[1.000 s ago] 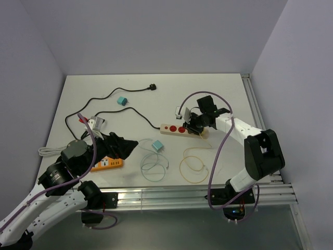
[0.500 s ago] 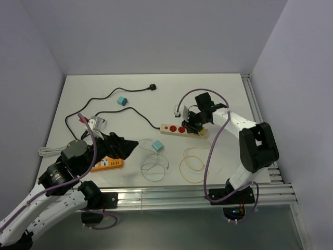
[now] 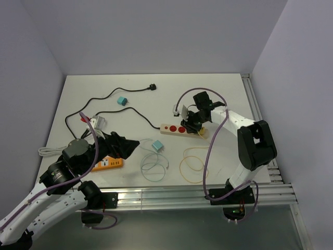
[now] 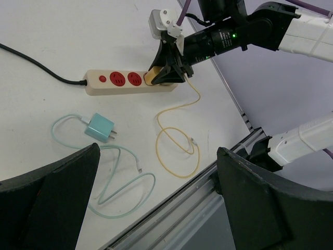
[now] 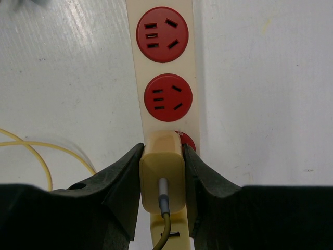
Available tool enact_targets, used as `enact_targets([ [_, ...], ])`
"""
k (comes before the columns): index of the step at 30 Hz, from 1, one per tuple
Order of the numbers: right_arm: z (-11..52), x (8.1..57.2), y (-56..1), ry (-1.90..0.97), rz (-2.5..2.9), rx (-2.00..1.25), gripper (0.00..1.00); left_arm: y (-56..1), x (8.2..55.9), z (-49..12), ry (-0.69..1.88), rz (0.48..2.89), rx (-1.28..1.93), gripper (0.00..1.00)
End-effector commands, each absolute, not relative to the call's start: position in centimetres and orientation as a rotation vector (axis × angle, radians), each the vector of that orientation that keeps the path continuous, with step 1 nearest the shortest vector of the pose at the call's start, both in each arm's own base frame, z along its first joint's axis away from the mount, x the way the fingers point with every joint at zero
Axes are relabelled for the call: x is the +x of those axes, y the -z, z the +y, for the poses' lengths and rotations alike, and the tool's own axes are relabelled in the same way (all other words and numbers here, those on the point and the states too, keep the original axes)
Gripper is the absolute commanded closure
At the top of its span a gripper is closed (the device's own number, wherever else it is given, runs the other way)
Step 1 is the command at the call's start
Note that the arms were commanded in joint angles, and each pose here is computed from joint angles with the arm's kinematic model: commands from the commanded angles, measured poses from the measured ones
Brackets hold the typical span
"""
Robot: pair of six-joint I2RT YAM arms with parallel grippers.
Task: Insert the plug
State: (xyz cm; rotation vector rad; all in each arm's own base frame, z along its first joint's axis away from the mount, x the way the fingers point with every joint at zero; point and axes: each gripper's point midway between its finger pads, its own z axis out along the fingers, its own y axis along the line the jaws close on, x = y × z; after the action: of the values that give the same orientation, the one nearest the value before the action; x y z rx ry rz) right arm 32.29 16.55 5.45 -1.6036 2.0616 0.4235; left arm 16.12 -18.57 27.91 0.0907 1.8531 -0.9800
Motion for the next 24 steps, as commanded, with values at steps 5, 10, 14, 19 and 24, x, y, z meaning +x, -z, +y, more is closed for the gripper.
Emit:
enact_targets([
  [5, 13.2, 26.9, -0.7, -0.439, 2.371, -1.677, 1.0, -29.1, 15.9, -18.7, 1.017, 1.806, 0.097, 0.01],
  [10, 13.1, 27.0, -0.8, -0.389, 2.372, -1.691, 1.0, -29.2, 15.7, -18.4, 1.023, 1.799, 0.085, 0.01],
  [14, 13.8, 29.3, -2.5, -0.288, 2.255, -1.622, 0.95, -29.2, 15.7, -18.5, 1.022, 1.808, 0.085, 0.0],
  [19, 15.3, 31.0, -6.1, -0.292, 2.14, -1.558, 0.46, -29.3, 15.8, -18.8, 1.036, 1.809, 0.088, 0.01],
  [24, 16.6, 32.6, -9.0, -0.286, 2.015, -1.506, 0.25, -29.1, 15.9, -19.2, 1.051, 1.817, 0.081, 0.01],
])
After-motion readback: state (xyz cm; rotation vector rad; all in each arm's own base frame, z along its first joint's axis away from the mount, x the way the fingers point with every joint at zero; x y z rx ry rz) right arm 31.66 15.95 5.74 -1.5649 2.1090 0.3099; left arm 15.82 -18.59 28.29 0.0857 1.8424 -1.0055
